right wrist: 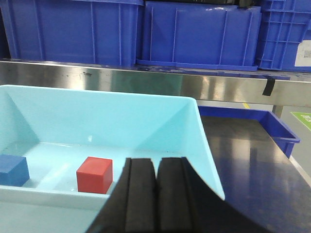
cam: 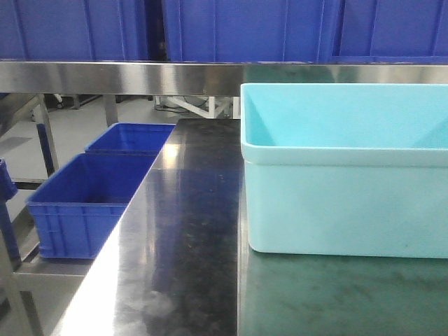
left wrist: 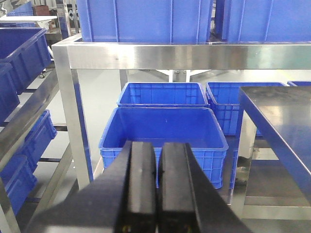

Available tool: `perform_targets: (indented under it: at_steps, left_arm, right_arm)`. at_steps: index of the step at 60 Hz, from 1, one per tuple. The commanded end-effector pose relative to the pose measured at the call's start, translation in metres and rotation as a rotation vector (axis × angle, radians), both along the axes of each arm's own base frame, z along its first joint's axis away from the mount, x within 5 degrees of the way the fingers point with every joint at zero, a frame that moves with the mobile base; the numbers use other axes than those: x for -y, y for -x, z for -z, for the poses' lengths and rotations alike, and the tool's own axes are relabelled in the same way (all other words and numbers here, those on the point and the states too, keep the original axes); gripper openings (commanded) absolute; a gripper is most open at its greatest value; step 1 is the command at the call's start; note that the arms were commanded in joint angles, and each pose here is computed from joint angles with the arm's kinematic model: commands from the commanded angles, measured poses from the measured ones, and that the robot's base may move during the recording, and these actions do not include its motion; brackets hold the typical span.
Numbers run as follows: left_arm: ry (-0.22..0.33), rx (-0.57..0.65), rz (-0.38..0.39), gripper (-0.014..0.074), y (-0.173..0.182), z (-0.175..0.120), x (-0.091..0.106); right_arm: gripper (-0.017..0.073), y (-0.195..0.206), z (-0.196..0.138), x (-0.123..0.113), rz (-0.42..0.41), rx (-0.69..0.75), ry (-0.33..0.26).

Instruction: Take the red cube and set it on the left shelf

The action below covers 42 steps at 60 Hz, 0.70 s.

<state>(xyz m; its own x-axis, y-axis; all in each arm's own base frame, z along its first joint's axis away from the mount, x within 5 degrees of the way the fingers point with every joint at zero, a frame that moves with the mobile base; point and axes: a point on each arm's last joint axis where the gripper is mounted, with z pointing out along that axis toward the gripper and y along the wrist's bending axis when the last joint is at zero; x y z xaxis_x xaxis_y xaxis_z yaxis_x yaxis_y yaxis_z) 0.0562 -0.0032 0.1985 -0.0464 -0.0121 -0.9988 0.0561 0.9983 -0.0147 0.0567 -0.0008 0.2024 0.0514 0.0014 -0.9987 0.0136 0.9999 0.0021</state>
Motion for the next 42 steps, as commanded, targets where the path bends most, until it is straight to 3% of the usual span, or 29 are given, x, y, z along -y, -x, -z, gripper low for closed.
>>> perform_targets:
  at_steps: [1, 42]
  left_arm:
    - [0.008, 0.08, 0.001, 0.0102, 0.0002, -0.001, 0.0001]
    - [0.008, 0.08, 0.001, 0.0102, 0.0002, -0.001, 0.0001]
  right_arm:
    - [0.0046, 0.0035, -0.014, -0.0002, 0.002, 0.12, 0.013]
    - [0.0046, 0.0035, -0.014, -0.0002, 0.003, 0.12, 0.014]
